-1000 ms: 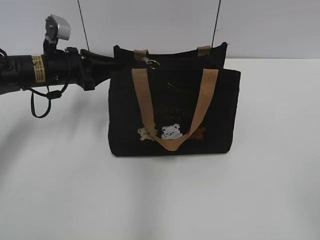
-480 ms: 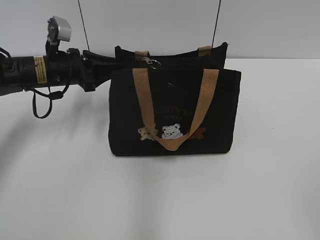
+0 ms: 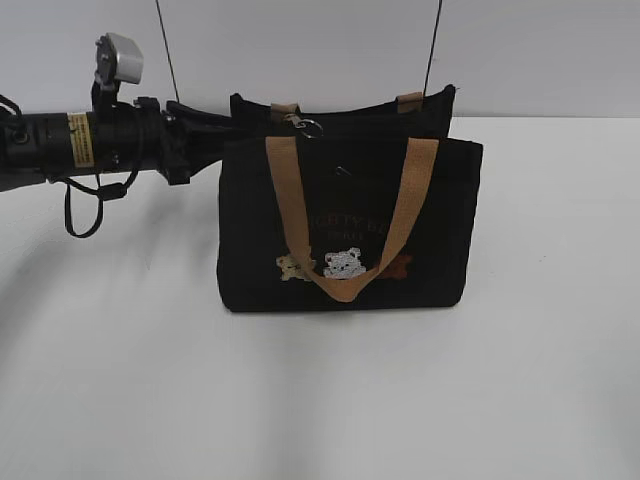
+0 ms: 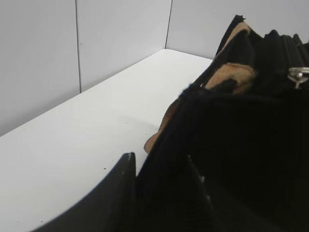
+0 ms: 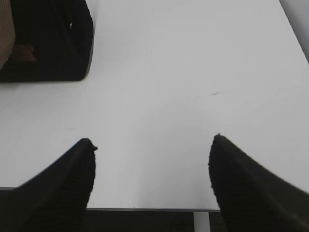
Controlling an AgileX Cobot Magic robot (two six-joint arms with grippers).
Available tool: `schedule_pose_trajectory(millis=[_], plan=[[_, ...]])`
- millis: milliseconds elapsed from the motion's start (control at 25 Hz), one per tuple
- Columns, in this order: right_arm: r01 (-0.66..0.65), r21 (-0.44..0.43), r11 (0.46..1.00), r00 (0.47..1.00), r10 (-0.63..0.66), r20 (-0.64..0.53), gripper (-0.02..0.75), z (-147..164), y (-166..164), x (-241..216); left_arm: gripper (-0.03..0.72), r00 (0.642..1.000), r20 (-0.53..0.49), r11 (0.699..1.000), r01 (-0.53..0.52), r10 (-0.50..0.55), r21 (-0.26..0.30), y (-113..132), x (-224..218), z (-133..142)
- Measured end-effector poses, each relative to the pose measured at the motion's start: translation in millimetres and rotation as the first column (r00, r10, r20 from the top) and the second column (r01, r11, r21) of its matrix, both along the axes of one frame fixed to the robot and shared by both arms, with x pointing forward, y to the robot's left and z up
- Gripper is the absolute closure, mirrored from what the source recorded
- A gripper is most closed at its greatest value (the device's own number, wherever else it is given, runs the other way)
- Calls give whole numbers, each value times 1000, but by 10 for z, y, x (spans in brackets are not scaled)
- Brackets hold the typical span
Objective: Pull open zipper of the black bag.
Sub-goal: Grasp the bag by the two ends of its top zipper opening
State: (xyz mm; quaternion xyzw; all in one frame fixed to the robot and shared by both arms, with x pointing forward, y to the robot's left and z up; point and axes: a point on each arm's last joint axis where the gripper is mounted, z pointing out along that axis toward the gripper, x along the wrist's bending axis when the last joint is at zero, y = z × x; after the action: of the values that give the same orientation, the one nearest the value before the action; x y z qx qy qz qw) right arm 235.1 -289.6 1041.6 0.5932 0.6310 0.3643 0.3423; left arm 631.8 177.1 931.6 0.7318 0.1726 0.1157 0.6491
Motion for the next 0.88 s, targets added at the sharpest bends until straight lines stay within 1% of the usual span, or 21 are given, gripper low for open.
schedule_pose_trajectory(millis=[160, 240, 360, 480, 520, 640, 880], plan=[[0, 0, 1000, 1000, 0, 0, 181, 0, 0, 0, 449, 1000, 1, 1000, 8, -8, 6, -2, -7, -4], [0, 0, 1000, 1000, 0, 0, 181, 0, 0, 0, 470, 1000, 1, 1000, 8, -8, 6, 1, -6, -5], [0, 0, 1000, 1000, 0, 0, 181, 0, 0, 0, 542, 1000, 1, 1000, 9, -9, 9, 8, -6, -7], [0, 0, 1000, 1000, 0, 0, 181, 0, 0, 0, 638, 1000, 2, 1000, 14, -14, 14, 8, -10, -11], [0, 0, 1000, 1000, 0, 0, 181, 0, 0, 0, 658, 1000, 3, 1000, 16, -17, 16, 7, -12, -12], [-3, 4, 1000, 1000, 3, 0, 181, 0, 4, 0, 667, 1000, 3, 1000, 17, -17, 16, 7, -13, -12], [-46, 66, 997, 999, 45, 18, 181, 19, 65, 3, 668, 1000, 3, 1000, 19, -19, 16, 7, -14, -12]])
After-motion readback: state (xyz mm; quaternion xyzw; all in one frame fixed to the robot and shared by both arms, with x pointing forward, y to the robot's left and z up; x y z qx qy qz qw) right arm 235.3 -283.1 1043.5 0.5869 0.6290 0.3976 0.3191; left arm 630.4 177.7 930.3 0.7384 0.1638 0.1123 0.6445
